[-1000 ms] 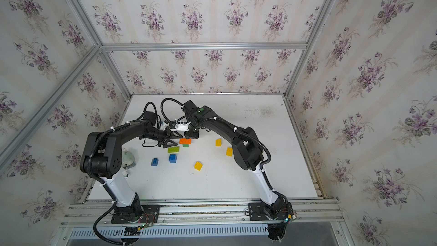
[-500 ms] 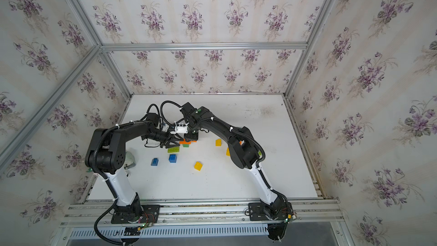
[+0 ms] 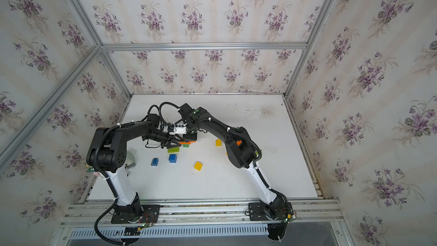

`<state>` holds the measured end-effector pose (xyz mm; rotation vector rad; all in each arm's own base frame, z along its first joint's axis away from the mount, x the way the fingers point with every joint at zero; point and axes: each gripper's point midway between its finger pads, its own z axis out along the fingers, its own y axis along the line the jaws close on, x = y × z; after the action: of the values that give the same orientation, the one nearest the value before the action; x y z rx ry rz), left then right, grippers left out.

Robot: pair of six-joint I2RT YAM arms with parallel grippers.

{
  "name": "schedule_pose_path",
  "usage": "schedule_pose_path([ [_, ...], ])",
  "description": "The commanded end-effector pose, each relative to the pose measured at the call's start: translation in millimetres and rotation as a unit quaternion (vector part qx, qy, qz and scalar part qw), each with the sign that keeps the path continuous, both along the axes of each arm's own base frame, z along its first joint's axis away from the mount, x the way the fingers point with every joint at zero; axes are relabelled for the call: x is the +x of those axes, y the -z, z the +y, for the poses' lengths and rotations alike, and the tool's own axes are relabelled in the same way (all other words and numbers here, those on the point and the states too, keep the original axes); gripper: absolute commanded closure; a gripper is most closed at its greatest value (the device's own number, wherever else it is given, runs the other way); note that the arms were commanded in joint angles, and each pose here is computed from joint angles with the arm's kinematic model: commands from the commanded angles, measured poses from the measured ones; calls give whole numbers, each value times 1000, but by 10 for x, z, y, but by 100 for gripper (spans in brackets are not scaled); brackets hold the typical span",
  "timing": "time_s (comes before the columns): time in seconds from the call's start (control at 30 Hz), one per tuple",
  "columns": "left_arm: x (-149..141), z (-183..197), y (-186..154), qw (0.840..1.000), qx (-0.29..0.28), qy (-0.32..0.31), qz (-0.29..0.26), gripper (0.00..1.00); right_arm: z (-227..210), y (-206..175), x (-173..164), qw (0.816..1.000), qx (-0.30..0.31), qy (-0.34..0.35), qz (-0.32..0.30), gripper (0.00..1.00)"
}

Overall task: Assemble a fork with lego
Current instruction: Assemble the lego brick with the lego brick.

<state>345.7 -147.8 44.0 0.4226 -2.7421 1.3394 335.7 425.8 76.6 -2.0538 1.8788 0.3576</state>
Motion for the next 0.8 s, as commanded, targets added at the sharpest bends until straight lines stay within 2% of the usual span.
schedule_pose_path([
  [0.0, -44, 73, 109, 1000, 30, 0, 9, 59, -84, 96, -35, 1000, -25, 0, 8, 73],
  [0.5, -67, 81, 137, 1000, 28, -4, 11, 59, -71, 199, -89, 999, -44, 8, 9, 73],
  [0.77, -88, 76, 169, 1000, 25, -4, 13, 60, -121, 311, -151, 997, -80, -2, 0, 73],
])
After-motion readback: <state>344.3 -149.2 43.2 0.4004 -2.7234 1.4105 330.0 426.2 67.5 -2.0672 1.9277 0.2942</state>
